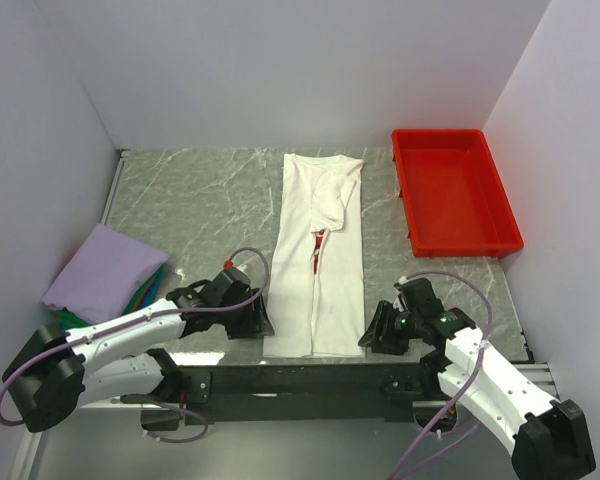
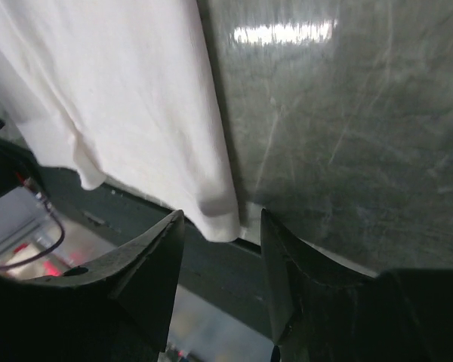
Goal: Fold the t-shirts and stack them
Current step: Fold the tshirt
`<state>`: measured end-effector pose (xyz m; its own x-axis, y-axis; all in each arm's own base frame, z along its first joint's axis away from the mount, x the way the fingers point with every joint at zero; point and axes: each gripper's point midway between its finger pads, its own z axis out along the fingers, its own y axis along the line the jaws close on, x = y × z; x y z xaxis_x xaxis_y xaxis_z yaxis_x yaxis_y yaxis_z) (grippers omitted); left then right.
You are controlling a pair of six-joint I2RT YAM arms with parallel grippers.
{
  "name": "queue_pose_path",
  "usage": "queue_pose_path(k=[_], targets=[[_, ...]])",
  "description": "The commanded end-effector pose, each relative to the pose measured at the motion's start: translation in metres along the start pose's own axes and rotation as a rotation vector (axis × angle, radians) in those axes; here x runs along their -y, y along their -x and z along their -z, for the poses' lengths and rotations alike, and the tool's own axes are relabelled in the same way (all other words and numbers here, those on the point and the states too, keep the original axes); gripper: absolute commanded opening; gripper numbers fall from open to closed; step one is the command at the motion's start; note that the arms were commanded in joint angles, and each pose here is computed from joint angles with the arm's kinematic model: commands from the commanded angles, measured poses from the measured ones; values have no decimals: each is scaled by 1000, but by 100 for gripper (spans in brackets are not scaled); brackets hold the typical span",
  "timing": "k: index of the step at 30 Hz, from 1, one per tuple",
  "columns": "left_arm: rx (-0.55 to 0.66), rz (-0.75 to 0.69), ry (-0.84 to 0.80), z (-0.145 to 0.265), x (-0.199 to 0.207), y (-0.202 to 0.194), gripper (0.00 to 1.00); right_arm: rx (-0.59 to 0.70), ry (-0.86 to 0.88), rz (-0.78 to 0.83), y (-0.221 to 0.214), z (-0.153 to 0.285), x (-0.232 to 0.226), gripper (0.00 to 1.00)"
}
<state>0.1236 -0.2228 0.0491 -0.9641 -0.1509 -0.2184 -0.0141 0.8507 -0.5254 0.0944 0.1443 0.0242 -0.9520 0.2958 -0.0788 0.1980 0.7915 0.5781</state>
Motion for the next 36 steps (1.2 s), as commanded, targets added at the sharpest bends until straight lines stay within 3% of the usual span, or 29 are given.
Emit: queue_pose_path(k=[1, 10, 23, 26, 29, 30, 34, 36], targets=[[-20, 22, -85, 0, 15, -4, 57, -56, 17, -23, -14, -2, 2, 52], [-66, 68, -54, -11, 0, -18, 49, -133, -5, -53, -31, -8, 14, 47], [-106, 87, -31, -23, -9, -34, 43, -95, -7, -43, -20, -7, 9, 40], [-107, 84, -38, -25, -6, -34, 39, -83, 2, -35, -16, -7, 6, 36], [-107, 77, -47, -25, -1, -32, 25, -68, 13, -26, -12, -6, 1, 33], [-107, 76, -47, -25, 0, -32, 16, -73, 24, -24, -12, -5, -1, 32], [-100, 49, -64, -24, 9, -27, 12, -68, 54, -18, -9, -5, -9, 29], [-102, 39, -84, -22, 15, -27, 9, -60, 77, -10, -6, -4, -14, 21]])
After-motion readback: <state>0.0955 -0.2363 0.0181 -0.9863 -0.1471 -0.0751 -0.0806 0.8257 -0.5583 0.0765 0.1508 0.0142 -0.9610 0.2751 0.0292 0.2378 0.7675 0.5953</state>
